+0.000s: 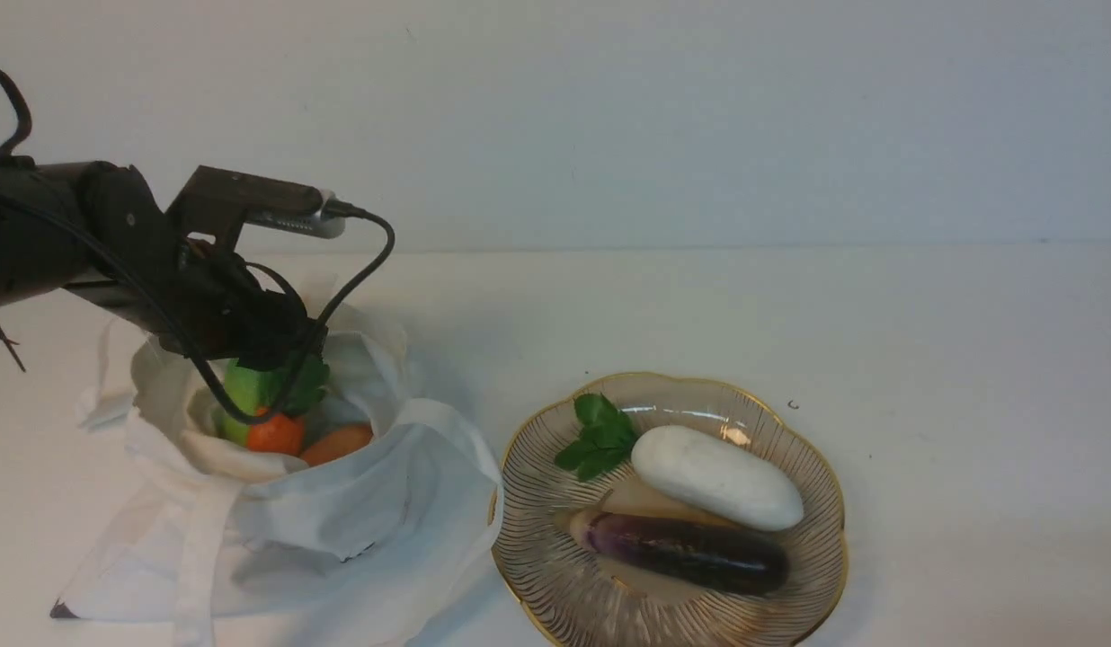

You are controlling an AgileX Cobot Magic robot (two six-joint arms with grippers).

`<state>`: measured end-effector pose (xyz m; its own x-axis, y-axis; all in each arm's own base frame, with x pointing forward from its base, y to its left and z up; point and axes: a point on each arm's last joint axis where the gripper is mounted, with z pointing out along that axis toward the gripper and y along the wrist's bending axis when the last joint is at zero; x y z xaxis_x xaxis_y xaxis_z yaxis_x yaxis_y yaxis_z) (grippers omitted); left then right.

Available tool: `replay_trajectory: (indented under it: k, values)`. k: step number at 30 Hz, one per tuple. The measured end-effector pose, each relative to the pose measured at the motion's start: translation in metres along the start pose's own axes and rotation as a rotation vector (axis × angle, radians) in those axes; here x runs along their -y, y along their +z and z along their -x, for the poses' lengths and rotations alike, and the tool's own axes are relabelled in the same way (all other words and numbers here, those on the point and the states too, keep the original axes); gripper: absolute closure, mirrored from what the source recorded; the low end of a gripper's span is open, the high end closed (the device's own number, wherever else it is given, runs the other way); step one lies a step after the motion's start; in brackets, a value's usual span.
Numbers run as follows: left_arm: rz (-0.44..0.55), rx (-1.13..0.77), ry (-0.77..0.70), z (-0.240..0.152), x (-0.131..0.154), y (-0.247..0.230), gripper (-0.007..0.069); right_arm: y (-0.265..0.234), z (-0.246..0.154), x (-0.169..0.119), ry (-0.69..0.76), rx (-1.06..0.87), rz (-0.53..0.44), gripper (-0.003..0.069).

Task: Take vegetables from cloth bag on white table place on plate.
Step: 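Reach into the cloth bag and grasp the green cucumber with the left gripper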

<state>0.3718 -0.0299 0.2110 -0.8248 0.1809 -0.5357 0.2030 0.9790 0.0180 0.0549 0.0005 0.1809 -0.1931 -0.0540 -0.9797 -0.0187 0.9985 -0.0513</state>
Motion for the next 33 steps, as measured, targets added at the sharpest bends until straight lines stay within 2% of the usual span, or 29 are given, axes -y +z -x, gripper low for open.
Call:
replay_trajectory:
  k: [4, 15, 19, 25, 33]
  values:
    - [0.002, 0.02, 0.002, 0.003, 0.0, -0.01, 0.0329, 0.0, 0.0, 0.0, 0.0, 0.0, 0.0, 0.0674]
    - [0.09, 0.316, 0.085, 0.022, 0.001, -0.119, 0.0329, 0.0, 0.0, 0.0, 0.0, 0.0, 0.0, 0.0674]
    - [0.102, 0.377, 0.092, 0.022, 0.002, -0.142, 0.0329, 0.0, 0.0, 0.0, 0.0, 0.0, 0.0, 0.0674]
    - [0.087, 0.303, 0.091, 0.017, 0.003, -0.135, 0.0329, 0.0, 0.0, 0.0, 0.0, 0.0, 0.0, 0.0674]
    - [0.047, 0.105, 0.083, 0.007, 0.002, -0.096, 0.0329, 0.0, 0.0, 0.0, 0.0, 0.0, 0.0, 0.0674]
